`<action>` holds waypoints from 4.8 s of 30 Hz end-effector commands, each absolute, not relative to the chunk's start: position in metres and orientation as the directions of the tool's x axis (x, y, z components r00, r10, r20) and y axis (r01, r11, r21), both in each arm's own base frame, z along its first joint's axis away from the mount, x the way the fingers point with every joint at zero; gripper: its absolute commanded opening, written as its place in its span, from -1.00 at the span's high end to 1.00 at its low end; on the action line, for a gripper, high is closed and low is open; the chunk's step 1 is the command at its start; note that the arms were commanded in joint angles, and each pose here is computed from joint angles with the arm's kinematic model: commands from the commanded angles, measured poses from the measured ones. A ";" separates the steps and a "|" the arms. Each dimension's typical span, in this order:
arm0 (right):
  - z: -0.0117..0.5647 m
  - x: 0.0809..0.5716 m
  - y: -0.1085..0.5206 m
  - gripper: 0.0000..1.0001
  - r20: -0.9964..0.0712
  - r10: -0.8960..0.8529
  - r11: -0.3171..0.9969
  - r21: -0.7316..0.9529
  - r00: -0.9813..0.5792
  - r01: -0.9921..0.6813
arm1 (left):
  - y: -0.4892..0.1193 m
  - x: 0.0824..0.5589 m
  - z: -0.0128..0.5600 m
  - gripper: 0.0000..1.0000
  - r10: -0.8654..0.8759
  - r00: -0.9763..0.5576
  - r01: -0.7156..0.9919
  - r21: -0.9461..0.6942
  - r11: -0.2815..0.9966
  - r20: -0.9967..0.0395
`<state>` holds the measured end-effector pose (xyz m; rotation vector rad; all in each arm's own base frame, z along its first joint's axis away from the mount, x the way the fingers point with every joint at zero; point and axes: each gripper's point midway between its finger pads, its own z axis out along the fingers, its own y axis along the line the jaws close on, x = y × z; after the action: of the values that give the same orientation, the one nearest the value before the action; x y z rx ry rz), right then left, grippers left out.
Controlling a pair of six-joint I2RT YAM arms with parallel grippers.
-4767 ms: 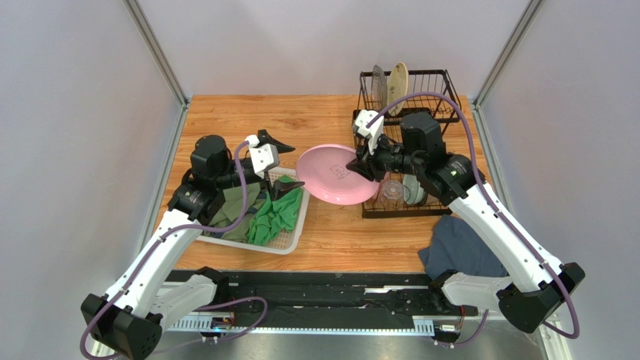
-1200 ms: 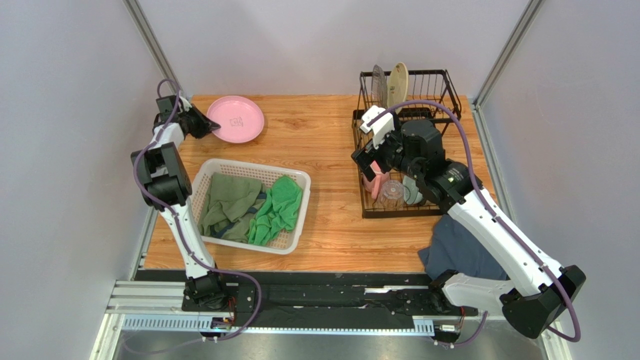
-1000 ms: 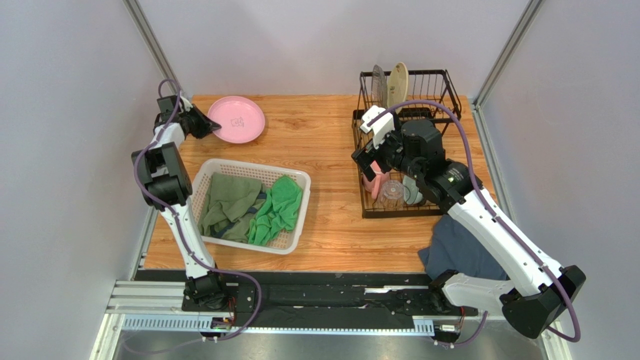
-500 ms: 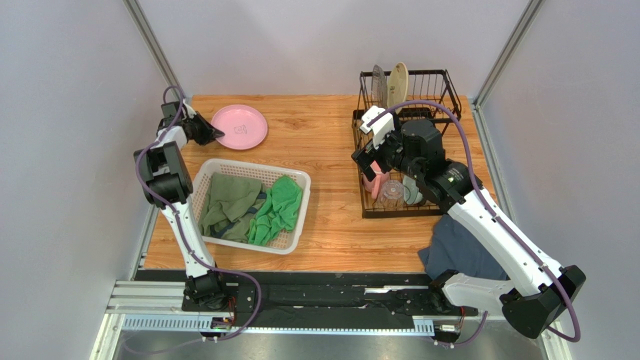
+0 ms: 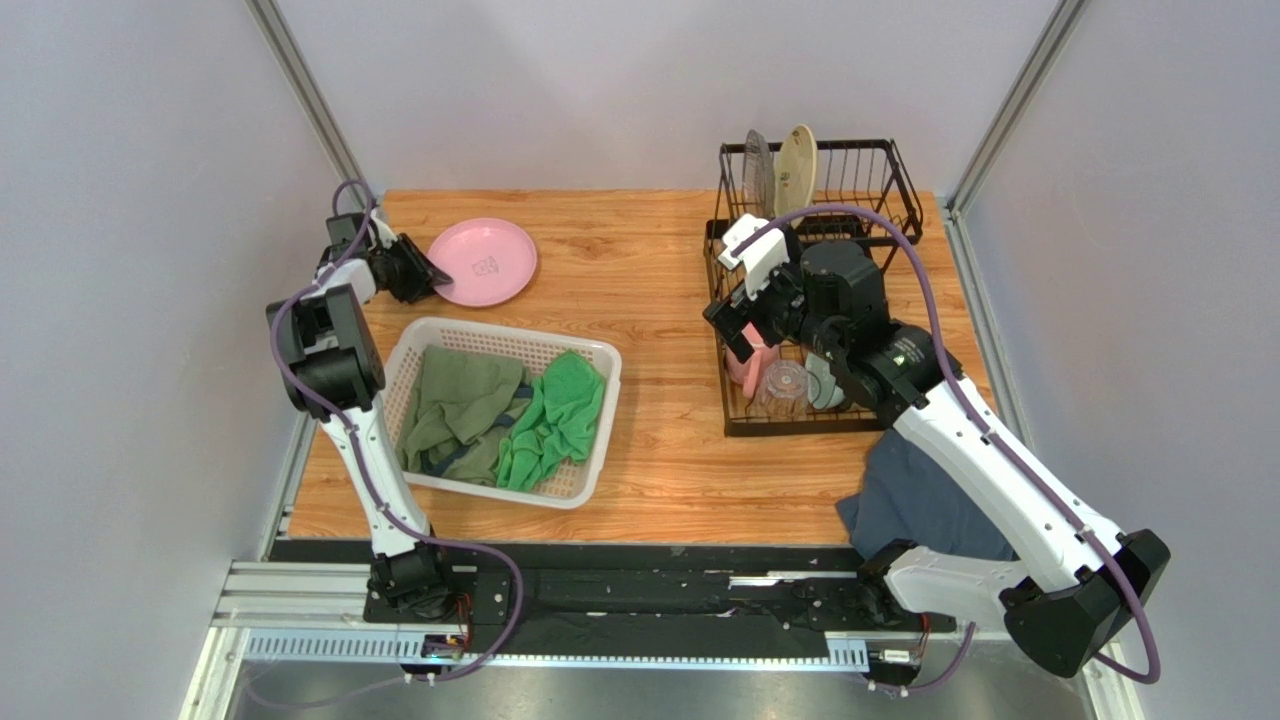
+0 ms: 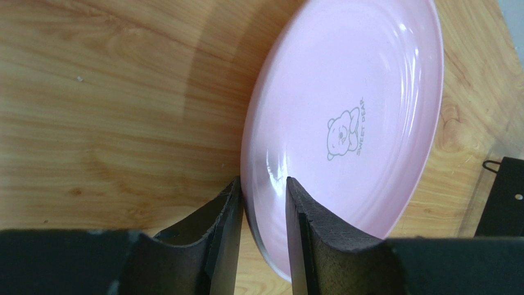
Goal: Unload the mixed dishes from the dish rack
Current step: Place the plate at the center of the board, then pick up the plate from the dish rack.
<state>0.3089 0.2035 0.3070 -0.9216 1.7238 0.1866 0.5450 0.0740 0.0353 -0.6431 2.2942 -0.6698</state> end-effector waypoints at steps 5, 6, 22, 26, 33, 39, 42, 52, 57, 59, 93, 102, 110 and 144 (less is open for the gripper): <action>0.342 0.325 0.183 -0.89 -0.889 -0.457 0.765 -0.380 -0.023 -0.520 | 0.084 0.527 0.053 0.14 -0.532 -0.674 -0.246 -0.523 0.816 -0.512; 0.345 0.328 0.181 -0.89 -0.890 -0.456 0.776 -0.385 -0.023 -0.500 | 0.084 0.525 0.054 0.12 -0.527 -0.674 -0.247 -0.514 0.821 -0.517; 0.413 0.390 0.117 -0.88 -0.937 -0.344 0.938 -0.341 -0.060 -0.055 | 0.096 0.487 0.123 -0.64 -0.399 -0.619 -0.197 -0.358 0.913 -0.677; 0.414 0.407 0.103 -0.86 -0.950 -0.300 0.954 -0.301 -0.088 0.000 | 0.099 0.480 0.148 -0.80 -0.359 -0.584 -0.182 -0.313 0.932 -0.728; 0.403 0.439 0.087 -0.85 -0.953 -0.260 0.960 -0.273 -0.156 0.070 | 0.092 0.471 0.192 -0.87 -0.316 -0.523 -0.122 -0.297 0.947 -0.791; 0.385 0.462 0.082 -0.84 -0.955 -0.218 0.968 -0.237 -0.200 0.079 | 0.080 0.460 0.212 -0.87 -0.298 -0.494 -0.066 -0.307 0.950 -0.817; 0.377 0.469 0.082 -0.83 -0.955 -0.204 0.971 -0.225 -0.216 0.077 | 0.079 0.456 0.222 -0.88 -0.282 -0.480 -0.050 -0.295 0.954 -0.831; 0.352 0.493 0.089 -0.72 -0.958 -0.154 0.983 -0.173 -0.242 0.057 | 0.073 0.444 0.252 -0.87 -0.225 -0.414 0.003 -0.248 0.969 -0.882; 0.343 0.502 0.093 -0.58 -0.960 -0.137 0.987 -0.154 -0.243 0.054 | 0.071 0.441 0.253 -0.87 -0.221 -0.412 0.011 -0.247 0.969 -0.884; 0.341 0.506 0.092 -0.49 -0.961 -0.132 0.987 -0.150 -0.242 0.059 | 0.071 0.441 0.252 -0.87 -0.220 -0.413 0.010 -0.246 0.969 -0.884; 0.361 0.511 0.091 0.72 -0.972 -0.124 0.987 -0.142 -0.200 0.078 | 0.068 0.436 0.250 -0.85 -0.217 -0.402 0.018 -0.244 0.970 -0.890; 0.391 0.504 0.083 0.77 -0.977 -0.131 0.982 -0.151 -0.170 0.114 | 0.067 0.434 0.255 -0.85 -0.223 -0.392 0.018 -0.250 0.968 -0.893; 0.425 0.491 0.075 0.81 -0.984 -0.126 0.981 -0.143 -0.124 0.135 | 0.061 0.432 0.272 -0.85 -0.182 -0.359 0.069 -0.221 0.973 -0.915; 0.422 0.281 0.246 0.91 -0.969 -0.241 0.595 -0.194 0.057 -0.780 | -0.178 0.258 0.392 -0.80 0.149 0.274 0.902 0.308 0.302 -0.950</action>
<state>0.3045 0.2180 0.4285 -0.7429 1.5688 0.3946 0.2845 -0.1610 0.3809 1.0275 1.3603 -0.7076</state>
